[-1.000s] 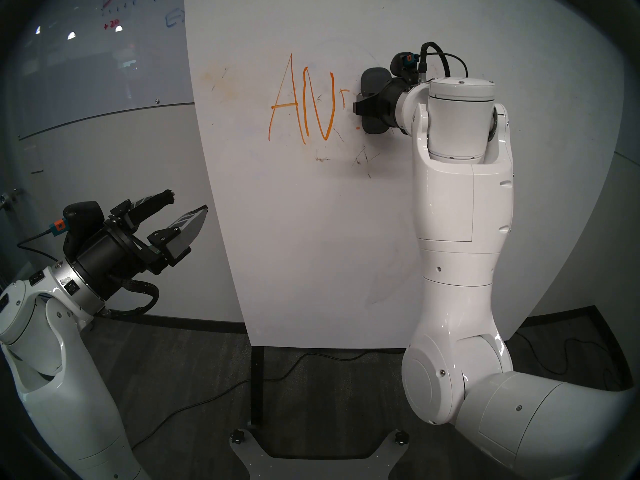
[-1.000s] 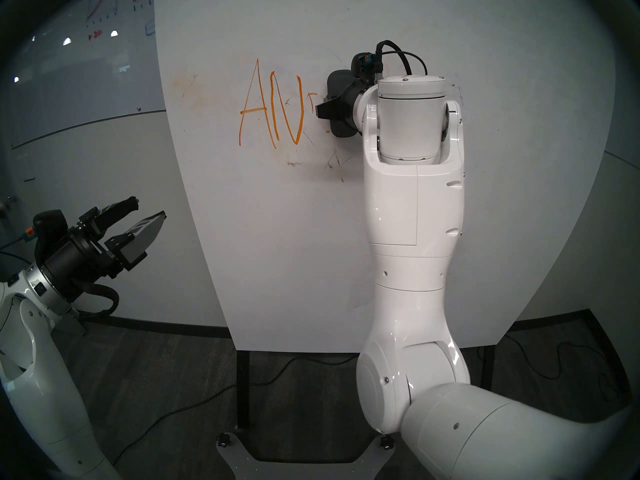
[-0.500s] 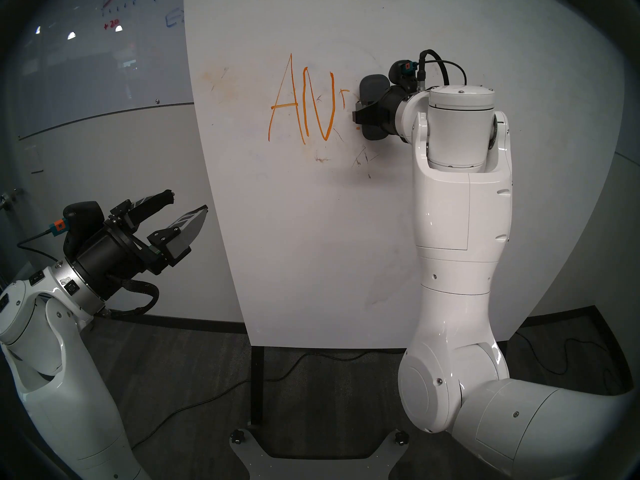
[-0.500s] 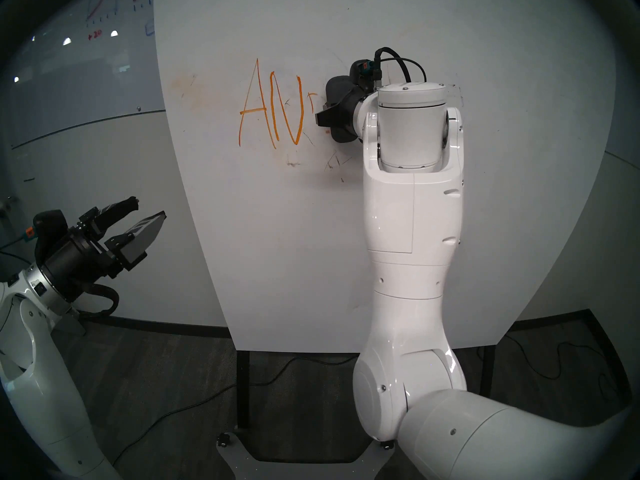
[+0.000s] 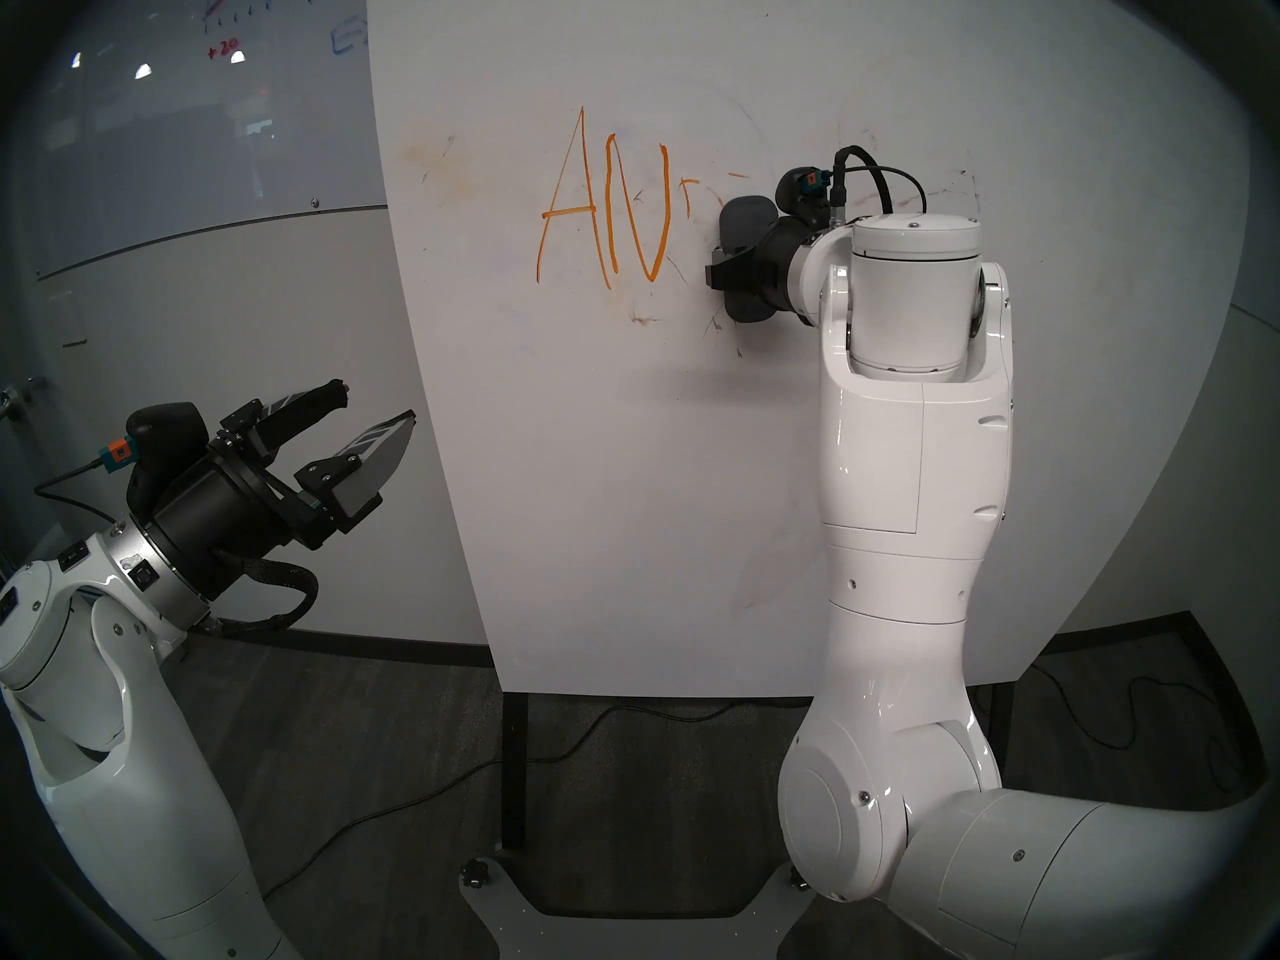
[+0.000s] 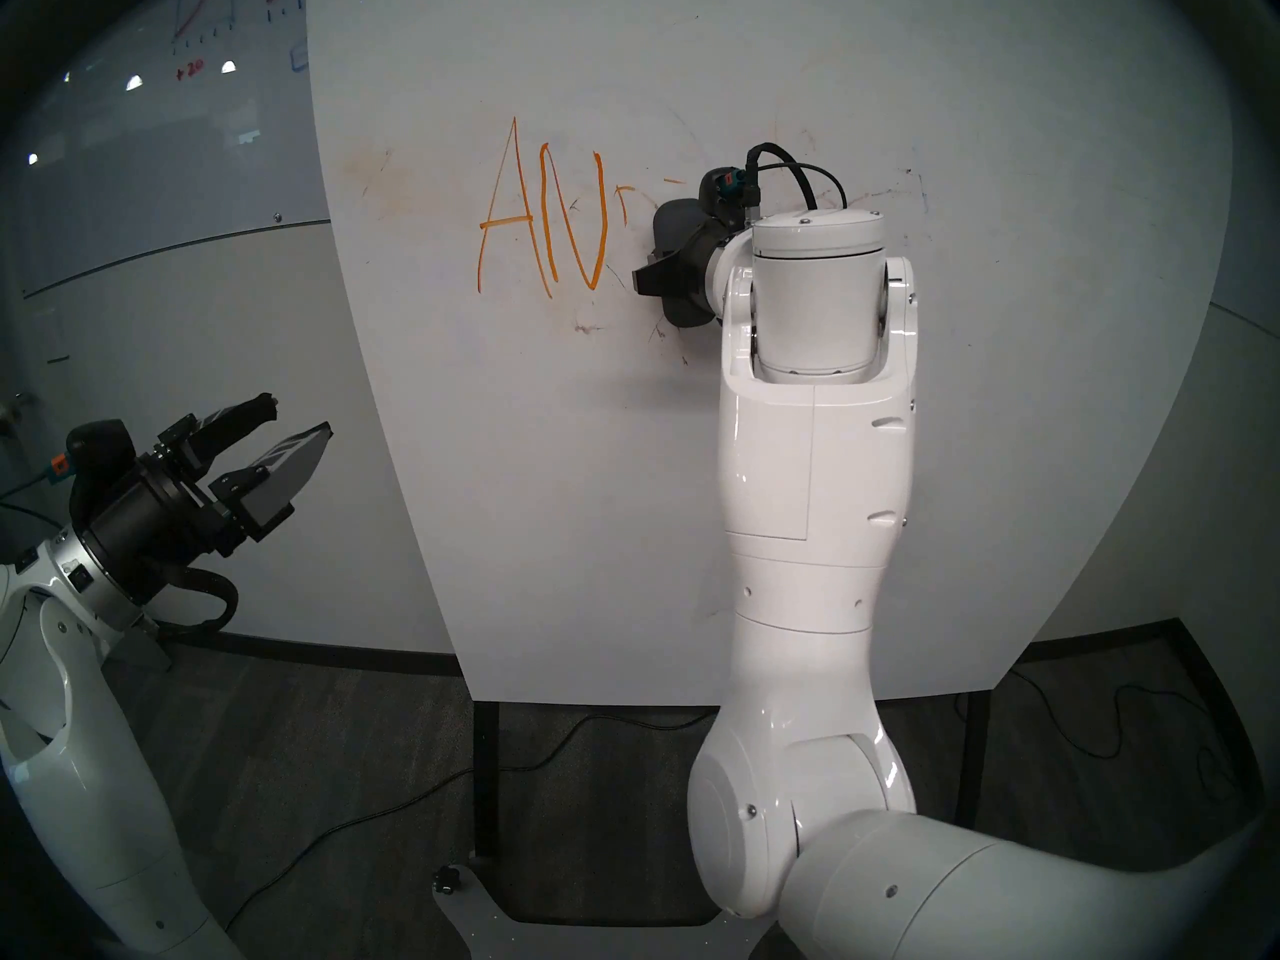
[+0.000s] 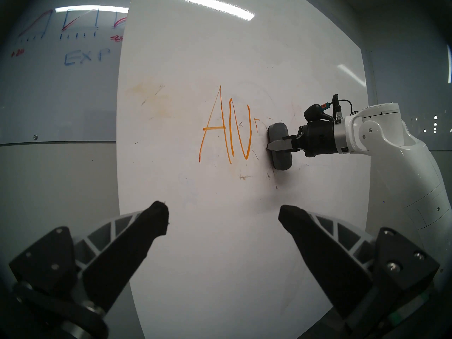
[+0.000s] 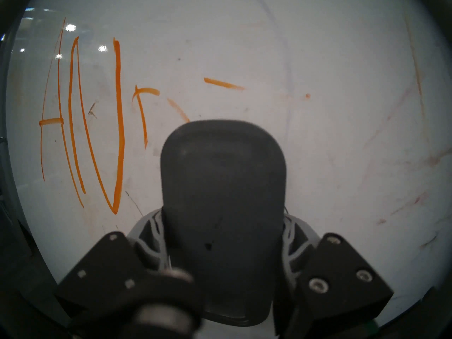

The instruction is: Erase all marks on the whiteboard with the eraser

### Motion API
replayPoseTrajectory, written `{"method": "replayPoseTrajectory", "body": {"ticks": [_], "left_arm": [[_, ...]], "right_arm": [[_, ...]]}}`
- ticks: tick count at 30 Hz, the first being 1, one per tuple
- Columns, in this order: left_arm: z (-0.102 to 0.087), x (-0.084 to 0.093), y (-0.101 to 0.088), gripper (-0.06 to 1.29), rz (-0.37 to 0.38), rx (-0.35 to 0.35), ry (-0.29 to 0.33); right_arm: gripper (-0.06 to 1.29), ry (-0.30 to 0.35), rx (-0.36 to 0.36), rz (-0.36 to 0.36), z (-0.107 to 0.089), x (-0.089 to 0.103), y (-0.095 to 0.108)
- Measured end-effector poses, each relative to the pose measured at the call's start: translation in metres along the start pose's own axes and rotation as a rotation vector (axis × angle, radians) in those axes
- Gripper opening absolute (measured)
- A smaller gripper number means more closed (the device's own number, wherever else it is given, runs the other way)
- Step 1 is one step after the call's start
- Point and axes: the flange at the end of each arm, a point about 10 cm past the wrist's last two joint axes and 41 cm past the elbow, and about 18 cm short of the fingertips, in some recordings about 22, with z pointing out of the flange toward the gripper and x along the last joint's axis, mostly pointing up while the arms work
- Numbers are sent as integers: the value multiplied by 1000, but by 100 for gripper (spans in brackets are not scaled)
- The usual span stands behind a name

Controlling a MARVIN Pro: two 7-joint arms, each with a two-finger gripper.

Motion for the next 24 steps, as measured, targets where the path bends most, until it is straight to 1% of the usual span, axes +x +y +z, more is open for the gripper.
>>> {"method": "replayPoseTrajectory", "body": {"ticks": [4,12,24], "left_arm": [[0,0,0,125,0,0,0],[0,0,0,125,0,0,0],[0,0,0,125,0,0,0]], "right_arm": [[54,-13,-23,32,-1,-7,5],[54,-19,-59,93,-4,-14,15],[54,-11,-65,166,-9,-20,24]]}}
